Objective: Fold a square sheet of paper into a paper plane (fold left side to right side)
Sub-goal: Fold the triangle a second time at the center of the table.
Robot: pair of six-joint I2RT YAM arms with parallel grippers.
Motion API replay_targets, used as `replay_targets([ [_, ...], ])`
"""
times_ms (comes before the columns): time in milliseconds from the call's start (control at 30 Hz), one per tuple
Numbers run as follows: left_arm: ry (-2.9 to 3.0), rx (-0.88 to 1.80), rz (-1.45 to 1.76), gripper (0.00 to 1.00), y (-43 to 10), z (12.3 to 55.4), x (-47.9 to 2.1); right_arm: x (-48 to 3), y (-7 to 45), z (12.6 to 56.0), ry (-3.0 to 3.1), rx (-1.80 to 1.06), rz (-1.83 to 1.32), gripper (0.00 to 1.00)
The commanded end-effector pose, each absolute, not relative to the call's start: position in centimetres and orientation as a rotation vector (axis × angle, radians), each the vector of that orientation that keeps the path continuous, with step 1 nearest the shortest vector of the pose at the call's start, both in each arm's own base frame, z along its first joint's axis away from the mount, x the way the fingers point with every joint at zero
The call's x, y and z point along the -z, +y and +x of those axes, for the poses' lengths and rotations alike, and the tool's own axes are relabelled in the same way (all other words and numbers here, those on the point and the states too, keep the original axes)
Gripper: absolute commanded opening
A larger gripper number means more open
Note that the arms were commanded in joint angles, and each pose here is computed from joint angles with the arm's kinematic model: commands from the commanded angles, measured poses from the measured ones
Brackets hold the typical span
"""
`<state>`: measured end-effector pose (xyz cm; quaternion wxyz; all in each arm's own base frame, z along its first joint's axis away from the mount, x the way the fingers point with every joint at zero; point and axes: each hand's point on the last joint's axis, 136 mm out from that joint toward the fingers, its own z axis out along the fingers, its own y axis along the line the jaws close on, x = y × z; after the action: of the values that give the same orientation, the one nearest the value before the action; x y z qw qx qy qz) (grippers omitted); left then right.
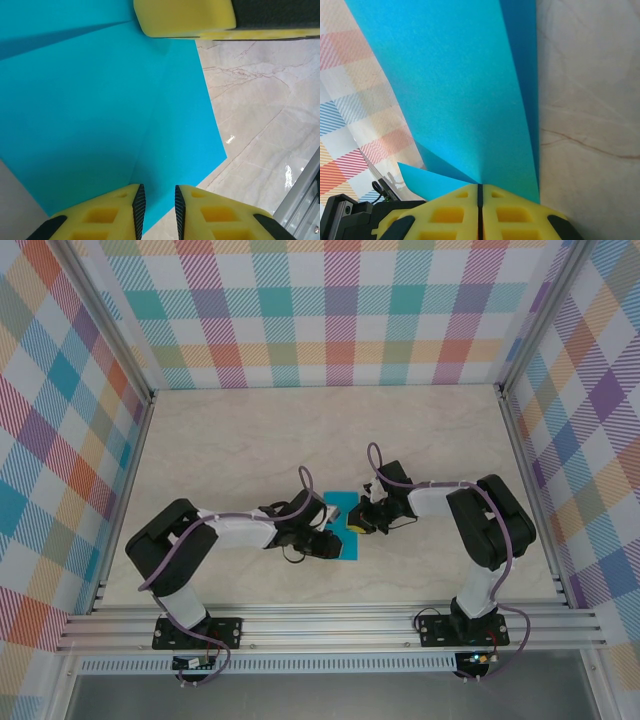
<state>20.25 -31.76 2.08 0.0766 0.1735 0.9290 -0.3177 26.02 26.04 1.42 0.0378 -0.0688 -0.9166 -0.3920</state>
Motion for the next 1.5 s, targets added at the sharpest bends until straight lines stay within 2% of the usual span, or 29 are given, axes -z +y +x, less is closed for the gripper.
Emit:
replay_targets([
  [0, 2.972, 0.847, 0.440, 0.26, -28.2, 17.3, 0.7, 2.7, 24.1, 23.9, -2.812, 0.970, -0.275, 0.09],
  [400, 2.971, 0.841, 0.386, 0.26, -26.5, 16.3, 0.3, 2.7, 24.1, 23.9, -2.812, 0.971, -0.270, 0.09],
  [700, 2.756, 1.104, 0.359, 0.28, -28.3, 19.1, -6.9, 2.7, 24.2, 24.0, -2.812, 0.977, -0.270, 0.09],
  [833, 2.728, 1.191, 0.388, 0.29, -29.7, 19.5, -7.7, 2.7, 24.2, 24.0, -2.811, 0.978, -0.270, 0.09],
  [1167, 2.803, 1.246, 0.395, 0.29, -31.6, 20.1, -4.4, 2.8, 24.1, 23.9, -2.809, 0.973, -0.272, 0.09],
  [1467, 2.922, 0.973, 0.302, 0.27, -28.5, 20.1, -1.0, 2.5, 24.1, 24.0, -2.819, 0.981, -0.261, 0.09],
])
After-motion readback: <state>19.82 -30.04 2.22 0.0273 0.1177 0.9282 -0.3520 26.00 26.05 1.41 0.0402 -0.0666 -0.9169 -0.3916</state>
